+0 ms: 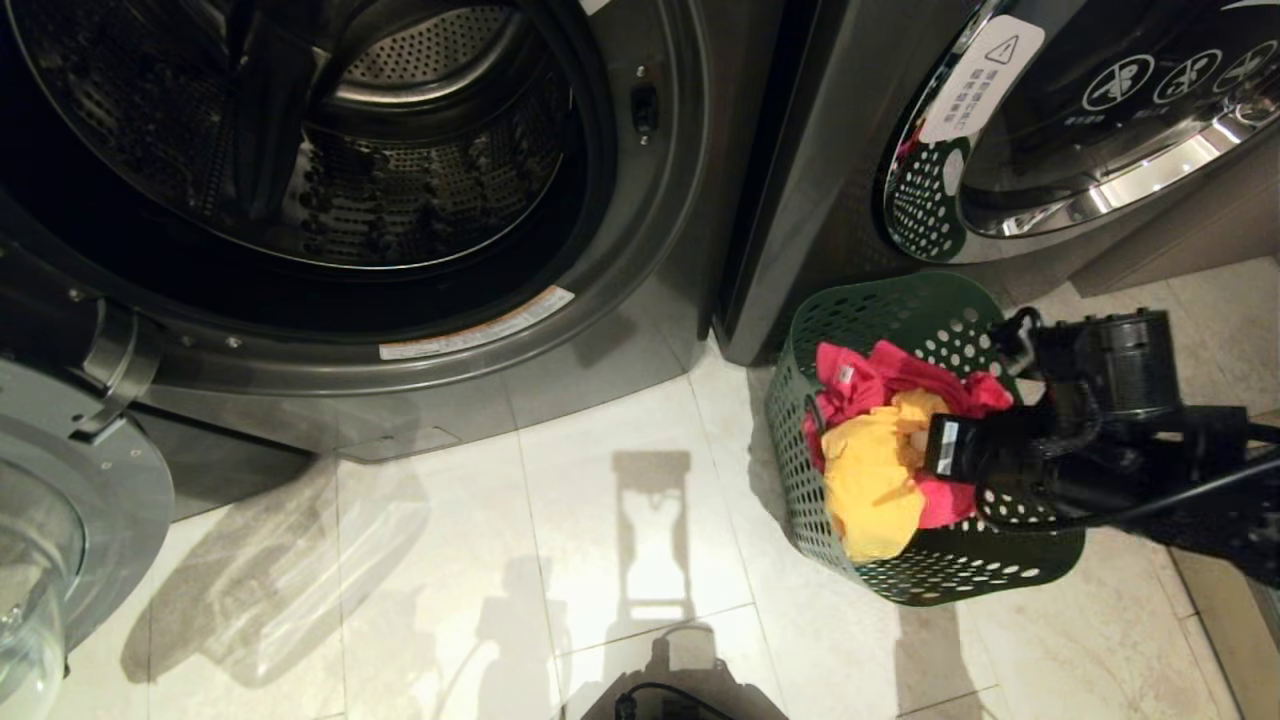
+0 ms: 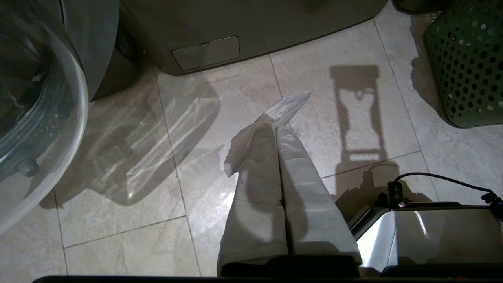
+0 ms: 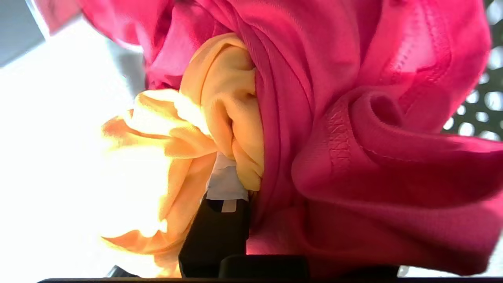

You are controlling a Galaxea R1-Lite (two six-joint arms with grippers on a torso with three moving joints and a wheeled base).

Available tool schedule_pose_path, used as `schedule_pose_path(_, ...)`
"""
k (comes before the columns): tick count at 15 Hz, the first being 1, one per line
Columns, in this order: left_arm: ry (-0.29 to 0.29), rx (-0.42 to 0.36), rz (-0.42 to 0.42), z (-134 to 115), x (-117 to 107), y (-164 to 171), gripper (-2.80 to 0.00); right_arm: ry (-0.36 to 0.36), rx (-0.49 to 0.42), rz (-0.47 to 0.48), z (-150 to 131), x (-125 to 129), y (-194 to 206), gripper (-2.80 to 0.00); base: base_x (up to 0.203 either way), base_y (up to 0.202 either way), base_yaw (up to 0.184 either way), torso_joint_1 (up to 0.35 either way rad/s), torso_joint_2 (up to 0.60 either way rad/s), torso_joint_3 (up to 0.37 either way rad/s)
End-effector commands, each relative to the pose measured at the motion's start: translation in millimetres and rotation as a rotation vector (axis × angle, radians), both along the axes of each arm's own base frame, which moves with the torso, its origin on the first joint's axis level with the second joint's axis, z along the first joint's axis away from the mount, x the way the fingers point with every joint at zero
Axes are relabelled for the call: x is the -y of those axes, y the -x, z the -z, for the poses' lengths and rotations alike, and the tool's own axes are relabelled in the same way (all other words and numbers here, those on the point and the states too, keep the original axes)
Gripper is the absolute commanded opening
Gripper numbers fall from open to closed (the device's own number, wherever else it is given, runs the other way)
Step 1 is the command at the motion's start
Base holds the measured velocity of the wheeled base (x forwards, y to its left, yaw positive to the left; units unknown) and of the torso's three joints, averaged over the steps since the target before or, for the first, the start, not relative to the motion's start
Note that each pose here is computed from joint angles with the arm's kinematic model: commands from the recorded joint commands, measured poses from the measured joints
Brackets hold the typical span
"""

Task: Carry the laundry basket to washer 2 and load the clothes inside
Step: Place the clothes into the washing machine

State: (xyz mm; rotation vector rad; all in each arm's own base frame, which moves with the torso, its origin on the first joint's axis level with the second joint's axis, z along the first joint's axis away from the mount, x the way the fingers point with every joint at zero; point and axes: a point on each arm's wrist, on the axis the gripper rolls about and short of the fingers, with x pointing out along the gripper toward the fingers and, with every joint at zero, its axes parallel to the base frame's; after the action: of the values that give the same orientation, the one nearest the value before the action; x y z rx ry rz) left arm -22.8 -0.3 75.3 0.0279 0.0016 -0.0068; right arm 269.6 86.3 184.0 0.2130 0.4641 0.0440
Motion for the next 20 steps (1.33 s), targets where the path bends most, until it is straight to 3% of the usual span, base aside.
schedule_pose_path(1,0.000,-0.001,-0.002,-0.1,0.0,-0.1,-2.80,-0.032,0.110,-0.069,-68.1,3.2,67.1,-2.80,0.000,0.000,0.000,0.000,0.00,0.000)
schedule_pose_path(4,0.003,-0.001,-0.005,-0.1,-0.1,-0.1,-2.80,-0.063,0.178,-0.175,-130.9,-3.2,108.3,-2.80,0.000,0.000,0.000,0.000,0.00,0.000)
schedule_pose_path(7,0.007,0.000,-0.007,-0.2,-0.1,-0.1,-2.80,-0.095,0.250,-0.255,-172.0,-4.8,136.2,-2.80,0.000,0.000,0.000,0.000,0.00,0.000)
schedule_pose_path(8,0.011,0.000,-0.007,-0.2,-0.1,-0.1,-2.80,-0.075,0.284,-0.293,-181.9,-7.0,141.3,-2.80,0.000,0.000,0.000,0.000,0.00,0.000)
schedule_pose_path(11,0.015,0.001,-0.007,-0.5,-0.1,0.0,-2.80,0.096,0.367,-0.378,-195.8,-15.8,141.5,-2.80,0.000,0.000,0.000,0.000,0.00,0.000)
schedule_pose_path(17,0.017,0.000,-0.007,-0.2,-0.1,-0.1,-2.80,0.302,0.388,-0.451,-189.6,-31.1,134.2,-2.80,0.000,0.000,0.000,0.000,0.00,0.000)
schedule_pose_path(20,0.017,0.000,-0.007,-0.2,-0.1,-0.1,-2.80,0.313,0.394,-0.454,-190.6,-33.7,131.6,-2.80,0.000,0.000,0.000,0.000,0.00,0.000)
